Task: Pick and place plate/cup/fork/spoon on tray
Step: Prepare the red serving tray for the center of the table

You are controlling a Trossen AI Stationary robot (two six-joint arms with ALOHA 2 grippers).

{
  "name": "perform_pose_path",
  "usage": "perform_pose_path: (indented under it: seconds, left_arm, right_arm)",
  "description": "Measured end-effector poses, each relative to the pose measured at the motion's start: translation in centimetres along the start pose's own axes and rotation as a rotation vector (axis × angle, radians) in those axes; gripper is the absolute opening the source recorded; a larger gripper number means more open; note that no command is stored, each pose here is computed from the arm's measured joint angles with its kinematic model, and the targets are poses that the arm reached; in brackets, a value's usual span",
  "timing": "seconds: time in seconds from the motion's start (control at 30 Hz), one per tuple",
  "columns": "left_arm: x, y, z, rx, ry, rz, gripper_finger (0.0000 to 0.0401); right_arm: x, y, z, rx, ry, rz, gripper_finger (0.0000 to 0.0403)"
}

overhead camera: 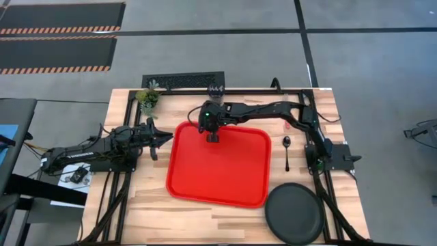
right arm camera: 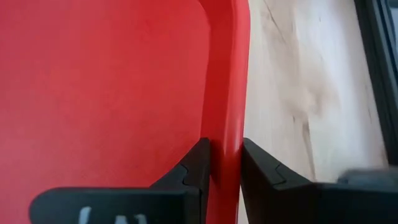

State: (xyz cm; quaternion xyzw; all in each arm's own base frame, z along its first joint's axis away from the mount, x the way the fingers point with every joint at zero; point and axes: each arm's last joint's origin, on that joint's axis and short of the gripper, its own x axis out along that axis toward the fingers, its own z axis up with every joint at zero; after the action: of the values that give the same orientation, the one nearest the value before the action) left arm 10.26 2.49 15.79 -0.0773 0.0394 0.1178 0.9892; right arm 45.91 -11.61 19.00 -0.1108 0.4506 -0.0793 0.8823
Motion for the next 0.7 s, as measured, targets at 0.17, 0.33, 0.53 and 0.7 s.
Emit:
perform_pose_path:
  seconds: [0.17, 0.33, 0.53, 0.7]
  left_arm:
    - [0.1, 0.0, -0.1, 0.0, 0.013, 0.002, 0.0043]
    - [0.1, 0.1, -0.2, 0.0, 0.025, 0.011, 0.0043]
    - [0.2, 0.1, -0.3, 0.0, 0.033, 0.015, 0.0043]
    - [0.2, 0.1, -0.4, 0.0, 0.042, 0.017, 0.0043]
  right_arm:
    - [1.6, -0.2, 0.9, -0.048, 0.017, -0.001, 0.0081]
    - [3.2, 0.0, 2.0, -0.083, 0.035, 0.006, 0.0081]
    - [5.0, 0.4, 2.4, -0.122, 0.082, 0.028, 0.0081]
    - [5.8, 0.4, 2.3, -0.129, 0.107, 0.018, 0.0081]
